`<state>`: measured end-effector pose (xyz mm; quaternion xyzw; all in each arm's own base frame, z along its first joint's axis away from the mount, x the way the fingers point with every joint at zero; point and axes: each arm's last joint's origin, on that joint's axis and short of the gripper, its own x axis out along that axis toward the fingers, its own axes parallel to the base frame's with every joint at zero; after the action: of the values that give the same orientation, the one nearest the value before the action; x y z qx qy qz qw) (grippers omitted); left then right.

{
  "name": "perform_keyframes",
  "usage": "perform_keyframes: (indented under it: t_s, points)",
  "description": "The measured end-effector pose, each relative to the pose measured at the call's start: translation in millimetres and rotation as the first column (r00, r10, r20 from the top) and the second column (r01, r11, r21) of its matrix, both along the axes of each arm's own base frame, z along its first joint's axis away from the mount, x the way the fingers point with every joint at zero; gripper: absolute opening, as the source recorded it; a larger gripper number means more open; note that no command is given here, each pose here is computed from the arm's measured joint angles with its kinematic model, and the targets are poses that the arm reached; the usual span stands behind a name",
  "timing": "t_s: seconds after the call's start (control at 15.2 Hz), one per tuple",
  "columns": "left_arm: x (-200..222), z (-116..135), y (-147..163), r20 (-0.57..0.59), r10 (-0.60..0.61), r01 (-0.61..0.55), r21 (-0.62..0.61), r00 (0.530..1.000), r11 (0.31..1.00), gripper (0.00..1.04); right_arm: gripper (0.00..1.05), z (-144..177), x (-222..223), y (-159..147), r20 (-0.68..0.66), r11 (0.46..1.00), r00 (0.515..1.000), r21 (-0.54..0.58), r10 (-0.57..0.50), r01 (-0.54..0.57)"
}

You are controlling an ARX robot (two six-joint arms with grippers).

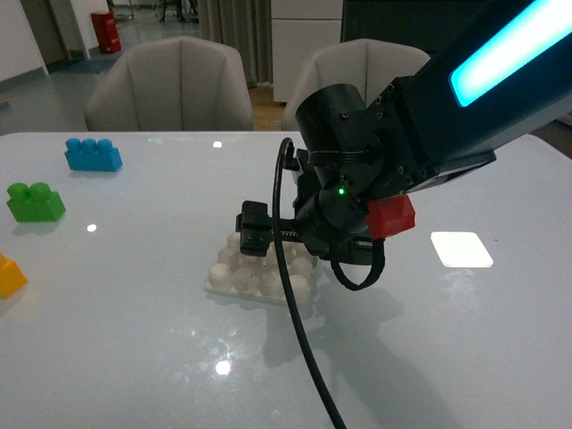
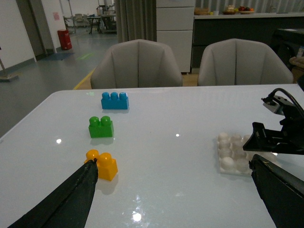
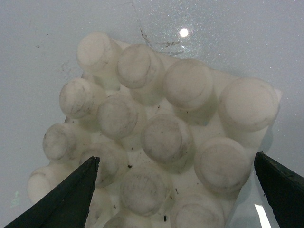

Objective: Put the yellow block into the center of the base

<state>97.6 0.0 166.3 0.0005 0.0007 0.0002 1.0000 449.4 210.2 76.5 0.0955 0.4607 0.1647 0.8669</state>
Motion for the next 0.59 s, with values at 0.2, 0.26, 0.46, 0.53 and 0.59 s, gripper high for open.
perform_keyframes:
  t_s: [0.2,0.26,0.46,0.53,0.59]
  points:
    - [0,0,0,0.000,0.000,0.000,0.000,1.000,1.000,0.98,0.98,41,-9,-21,0.081,0.996,0.996,0.092,-0.031,0.023]
    - [0,0,0,0.000,0.000,0.000,0.000,1.000,1.000,0.98,0.98,95,-24,-77,0.227,0.976,0.962,0.189,-0.150,0.107]
    - [0,0,0,0.000,0.000,0.000,0.000,1.000,1.000,0.98,0.98,142,-112,-175,0.452,0.925,0.816,0.283,-0.360,0.252]
    - [0,0,0,0.000,0.000,0.000,0.000,1.000,1.000,0.98,0.90,141,-175,-208,0.654,0.907,0.632,0.246,-0.416,0.342]
    - [0,0,0,0.000,0.000,0.000,0.000,1.000,1.000,0.98,0.61,127,-233,-210,0.791,0.927,0.550,0.058,-0.269,0.371]
